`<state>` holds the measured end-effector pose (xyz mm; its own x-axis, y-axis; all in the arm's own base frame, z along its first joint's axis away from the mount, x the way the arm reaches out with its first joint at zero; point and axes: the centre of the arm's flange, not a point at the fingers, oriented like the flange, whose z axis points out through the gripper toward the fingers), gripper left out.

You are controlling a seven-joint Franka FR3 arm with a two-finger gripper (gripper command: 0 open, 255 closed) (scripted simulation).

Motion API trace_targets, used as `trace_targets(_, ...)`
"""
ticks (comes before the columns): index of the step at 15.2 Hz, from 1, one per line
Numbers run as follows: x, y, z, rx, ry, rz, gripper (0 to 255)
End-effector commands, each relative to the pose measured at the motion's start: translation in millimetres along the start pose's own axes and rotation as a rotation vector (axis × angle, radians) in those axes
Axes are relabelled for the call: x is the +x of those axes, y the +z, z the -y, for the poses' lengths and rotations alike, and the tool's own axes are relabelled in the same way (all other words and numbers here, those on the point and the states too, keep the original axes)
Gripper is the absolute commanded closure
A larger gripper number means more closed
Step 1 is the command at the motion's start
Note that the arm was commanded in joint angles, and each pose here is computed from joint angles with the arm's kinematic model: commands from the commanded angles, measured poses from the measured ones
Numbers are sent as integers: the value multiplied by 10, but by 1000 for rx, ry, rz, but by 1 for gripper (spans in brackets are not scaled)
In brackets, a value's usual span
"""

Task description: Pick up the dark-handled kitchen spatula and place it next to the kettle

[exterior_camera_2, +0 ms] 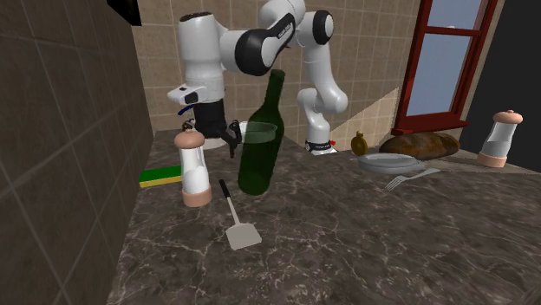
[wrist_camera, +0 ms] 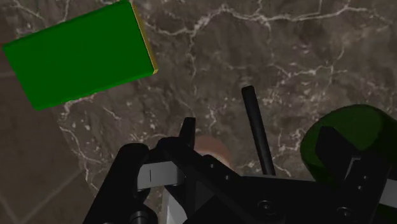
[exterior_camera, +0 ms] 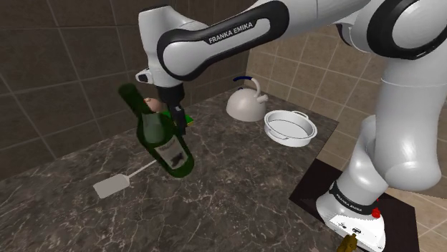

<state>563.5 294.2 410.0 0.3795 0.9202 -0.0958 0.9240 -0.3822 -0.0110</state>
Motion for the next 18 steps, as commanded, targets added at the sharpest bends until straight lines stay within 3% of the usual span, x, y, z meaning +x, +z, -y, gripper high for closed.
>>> trace_targets(1,279,71,113,-5,-71,-4,0)
trace_targets(9,1154,214,596,-39,-333,-27,0)
trace_targets(18,1167,613,583,-39,-333,-27,0)
